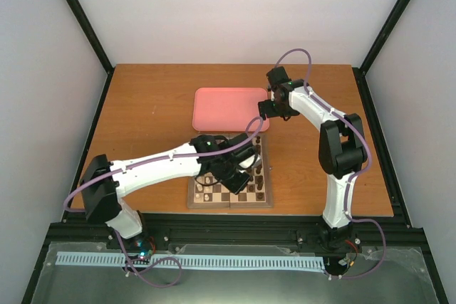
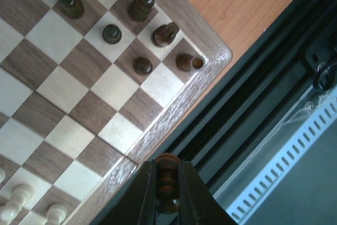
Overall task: Set up the chess pieces on the board
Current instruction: Place the chess piece on the chessboard.
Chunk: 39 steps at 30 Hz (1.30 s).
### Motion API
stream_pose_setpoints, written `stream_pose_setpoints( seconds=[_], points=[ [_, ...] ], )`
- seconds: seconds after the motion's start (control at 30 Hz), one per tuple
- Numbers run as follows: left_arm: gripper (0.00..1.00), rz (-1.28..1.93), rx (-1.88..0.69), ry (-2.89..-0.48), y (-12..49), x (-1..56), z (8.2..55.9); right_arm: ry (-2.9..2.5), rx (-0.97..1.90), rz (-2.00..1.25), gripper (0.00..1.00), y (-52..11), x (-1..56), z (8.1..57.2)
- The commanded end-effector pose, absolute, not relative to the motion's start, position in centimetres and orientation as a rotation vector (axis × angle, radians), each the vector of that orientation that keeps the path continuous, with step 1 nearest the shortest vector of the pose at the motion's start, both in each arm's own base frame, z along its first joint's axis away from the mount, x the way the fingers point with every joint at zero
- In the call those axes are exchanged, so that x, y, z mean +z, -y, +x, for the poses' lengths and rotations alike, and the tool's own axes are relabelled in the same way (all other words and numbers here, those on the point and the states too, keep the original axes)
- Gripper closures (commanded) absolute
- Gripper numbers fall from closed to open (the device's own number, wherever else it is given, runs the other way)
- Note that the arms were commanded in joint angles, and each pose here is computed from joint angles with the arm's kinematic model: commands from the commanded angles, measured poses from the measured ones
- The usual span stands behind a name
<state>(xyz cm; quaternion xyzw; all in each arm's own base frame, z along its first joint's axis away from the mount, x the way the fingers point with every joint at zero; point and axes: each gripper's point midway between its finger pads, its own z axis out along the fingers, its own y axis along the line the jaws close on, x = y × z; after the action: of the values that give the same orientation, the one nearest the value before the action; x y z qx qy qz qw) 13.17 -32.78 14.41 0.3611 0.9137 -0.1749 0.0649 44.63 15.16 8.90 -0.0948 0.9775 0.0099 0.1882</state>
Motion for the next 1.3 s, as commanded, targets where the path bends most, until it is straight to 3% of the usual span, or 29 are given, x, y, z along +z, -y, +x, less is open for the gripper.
stream_pose_setpoints(
  seconds=[0.0,1.27],
  points=[
    [0.99,1.021,-0.496,-2.704,35.1,13.7,14.3,-2.728,-0.027,-0.267,0.00,-14.8,8.7,45.2],
    [0.99,1.151,-0.404,-2.787,37.5,5.4,12.5,-2.745,-0.015,-0.275,0.00,-14.9,7.4,45.0]
  ],
)
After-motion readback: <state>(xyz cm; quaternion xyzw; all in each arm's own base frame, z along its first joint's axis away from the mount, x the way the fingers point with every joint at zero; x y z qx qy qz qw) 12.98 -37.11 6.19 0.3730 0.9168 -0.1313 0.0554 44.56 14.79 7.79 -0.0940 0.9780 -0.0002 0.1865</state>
